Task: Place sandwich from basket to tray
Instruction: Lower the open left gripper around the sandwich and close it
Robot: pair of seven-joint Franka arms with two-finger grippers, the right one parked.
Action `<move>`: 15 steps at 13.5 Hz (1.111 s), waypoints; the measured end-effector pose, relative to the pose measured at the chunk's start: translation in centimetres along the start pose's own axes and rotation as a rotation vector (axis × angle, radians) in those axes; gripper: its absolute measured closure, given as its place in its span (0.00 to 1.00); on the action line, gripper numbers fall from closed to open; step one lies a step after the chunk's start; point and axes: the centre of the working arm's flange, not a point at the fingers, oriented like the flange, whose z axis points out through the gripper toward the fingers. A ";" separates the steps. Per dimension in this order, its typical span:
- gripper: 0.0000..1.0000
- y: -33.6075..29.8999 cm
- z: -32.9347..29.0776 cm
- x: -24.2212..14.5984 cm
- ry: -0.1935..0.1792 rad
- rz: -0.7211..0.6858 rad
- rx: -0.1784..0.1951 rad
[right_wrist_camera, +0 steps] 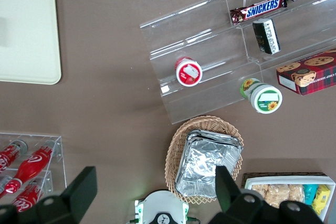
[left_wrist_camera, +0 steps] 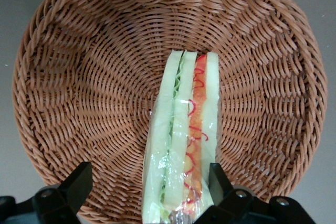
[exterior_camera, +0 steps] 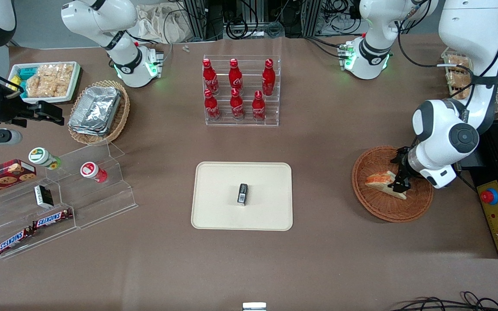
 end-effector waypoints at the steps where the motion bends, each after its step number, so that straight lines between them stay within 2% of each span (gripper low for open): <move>1: 0.00 0.0 0.0 0.0 0.000 0.000 -0.002; 15: 0.00 0.3 0.4 0.1 0.005 -0.002 -0.025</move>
